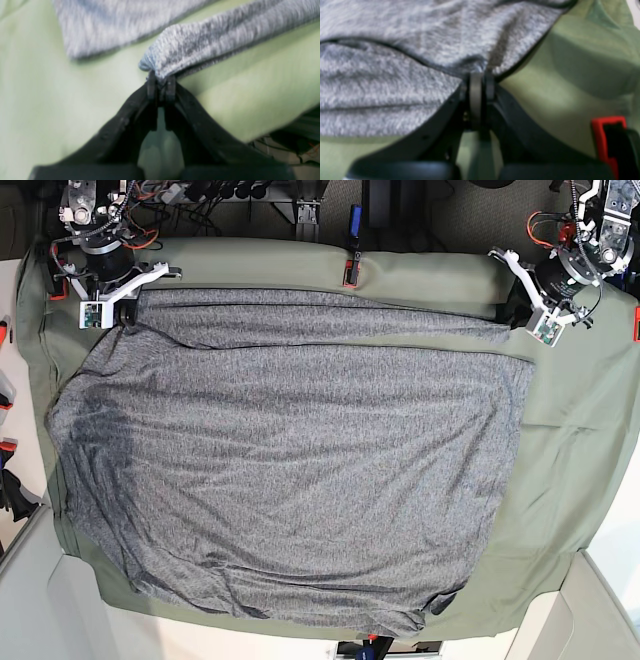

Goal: Fold the T-shirt properly
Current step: 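Grasp the shoulder corners with both grippers and lift the shirt, then pull both grippers apart, stretching the collar edge taut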

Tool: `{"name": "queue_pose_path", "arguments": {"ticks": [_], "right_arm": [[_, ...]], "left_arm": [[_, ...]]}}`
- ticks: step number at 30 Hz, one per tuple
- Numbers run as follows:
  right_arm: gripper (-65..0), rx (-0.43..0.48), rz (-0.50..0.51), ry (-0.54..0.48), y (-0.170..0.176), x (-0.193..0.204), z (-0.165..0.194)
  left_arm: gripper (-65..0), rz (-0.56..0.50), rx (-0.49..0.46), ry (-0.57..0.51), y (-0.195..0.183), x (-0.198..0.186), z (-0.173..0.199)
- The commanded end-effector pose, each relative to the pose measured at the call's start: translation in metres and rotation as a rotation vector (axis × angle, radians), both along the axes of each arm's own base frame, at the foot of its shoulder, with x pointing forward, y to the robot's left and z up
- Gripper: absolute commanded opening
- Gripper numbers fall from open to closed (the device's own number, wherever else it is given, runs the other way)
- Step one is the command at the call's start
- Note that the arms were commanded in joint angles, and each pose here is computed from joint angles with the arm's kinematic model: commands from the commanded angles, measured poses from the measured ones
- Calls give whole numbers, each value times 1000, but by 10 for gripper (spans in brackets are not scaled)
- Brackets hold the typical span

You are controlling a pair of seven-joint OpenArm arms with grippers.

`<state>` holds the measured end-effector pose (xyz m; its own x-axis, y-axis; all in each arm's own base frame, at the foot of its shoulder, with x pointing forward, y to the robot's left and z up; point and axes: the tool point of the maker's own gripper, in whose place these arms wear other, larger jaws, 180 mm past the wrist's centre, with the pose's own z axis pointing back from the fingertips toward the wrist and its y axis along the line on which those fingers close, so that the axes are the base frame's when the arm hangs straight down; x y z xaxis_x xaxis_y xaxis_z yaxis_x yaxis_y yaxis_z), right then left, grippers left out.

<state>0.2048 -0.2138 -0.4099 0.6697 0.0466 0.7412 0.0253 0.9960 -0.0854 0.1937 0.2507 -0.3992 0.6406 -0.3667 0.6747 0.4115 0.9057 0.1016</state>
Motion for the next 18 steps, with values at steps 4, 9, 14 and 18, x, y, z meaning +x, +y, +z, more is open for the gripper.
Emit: {"name": "queue_pose_path", "arguments": {"ticks": [4,9,14,18], "right_arm": [[-650,-18,18,-117,2,20,35],[-650,-19,16,-172,1,43,47],[-650,-10,3,-194,-5,73,43],[-650,17,47,-194,-1,103,35]], "left_arm": [[-650,16,-11,-116,11,20,39],[-650,-17,-33,-234,8,53,64],[-650,52,-39,-274,30,94,63],[-650,71,-71,-235,40,121,43]]}}
